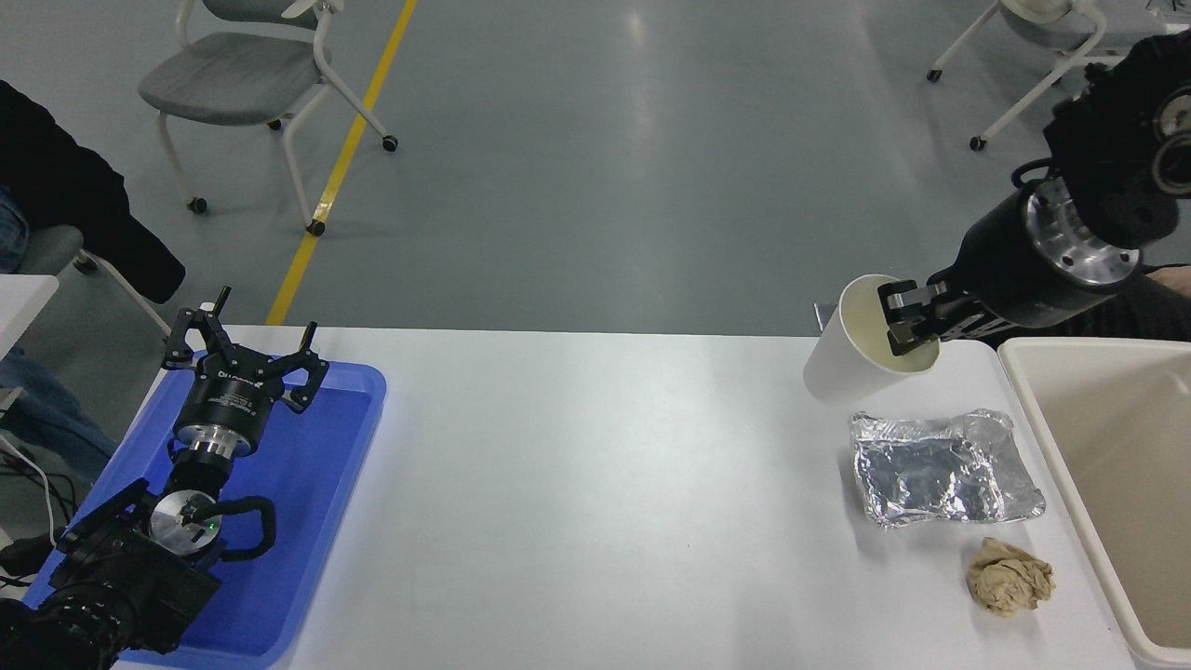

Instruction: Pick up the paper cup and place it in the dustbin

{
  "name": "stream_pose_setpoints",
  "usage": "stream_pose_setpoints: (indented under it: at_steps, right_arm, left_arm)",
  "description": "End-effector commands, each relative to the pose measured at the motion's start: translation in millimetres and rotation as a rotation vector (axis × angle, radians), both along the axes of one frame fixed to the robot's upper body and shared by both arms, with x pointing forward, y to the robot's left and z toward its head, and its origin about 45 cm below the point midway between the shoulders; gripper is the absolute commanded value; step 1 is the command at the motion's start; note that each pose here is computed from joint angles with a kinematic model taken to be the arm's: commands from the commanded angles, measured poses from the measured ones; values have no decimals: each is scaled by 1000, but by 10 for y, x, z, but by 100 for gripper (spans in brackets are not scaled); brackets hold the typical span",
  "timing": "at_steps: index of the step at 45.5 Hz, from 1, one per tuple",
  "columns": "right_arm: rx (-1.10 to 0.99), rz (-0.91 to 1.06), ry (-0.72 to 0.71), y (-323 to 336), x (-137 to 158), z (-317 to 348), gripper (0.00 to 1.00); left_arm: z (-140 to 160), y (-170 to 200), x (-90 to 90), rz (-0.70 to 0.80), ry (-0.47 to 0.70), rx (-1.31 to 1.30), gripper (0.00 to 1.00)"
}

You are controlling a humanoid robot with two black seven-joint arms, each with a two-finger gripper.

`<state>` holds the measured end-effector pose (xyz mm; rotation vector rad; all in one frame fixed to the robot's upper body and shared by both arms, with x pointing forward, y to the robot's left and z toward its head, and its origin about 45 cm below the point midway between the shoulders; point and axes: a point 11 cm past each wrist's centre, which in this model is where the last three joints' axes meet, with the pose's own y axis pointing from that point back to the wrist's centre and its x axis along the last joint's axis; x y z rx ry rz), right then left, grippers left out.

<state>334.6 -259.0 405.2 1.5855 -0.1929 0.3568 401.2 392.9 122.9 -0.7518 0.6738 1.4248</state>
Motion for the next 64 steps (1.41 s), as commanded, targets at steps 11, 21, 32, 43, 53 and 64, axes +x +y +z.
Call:
stream_pose_setpoints:
  at_steps: [11, 21, 32, 43, 53, 64]
  right_arm:
    - [-219, -89, -19, -1089, -72, 14, 0]
    - [-278, -197, -90, -2002, -46, -62, 0]
    - [-338, -324, -139, -2835, -62, -457, 0]
    - [-461, -430, -264, -3541, -15, -898, 0]
    - [-526, -474, -349, -3802, -26, -1429, 0]
    - [-449, -641, -416, -3821, -79, -1975, 0]
  left_arm:
    - [7, 1, 5, 1, -2, -1, 100]
    - [6, -1, 5, -1, -1, 0, 100]
    - [-4, 10, -5, 3, 1, 2, 100]
    - [1, 2, -1, 1, -1, 0, 100]
    - [1, 2, -1, 1, -1, 0, 100]
    - [1, 2, -1, 1, -1, 0, 100]
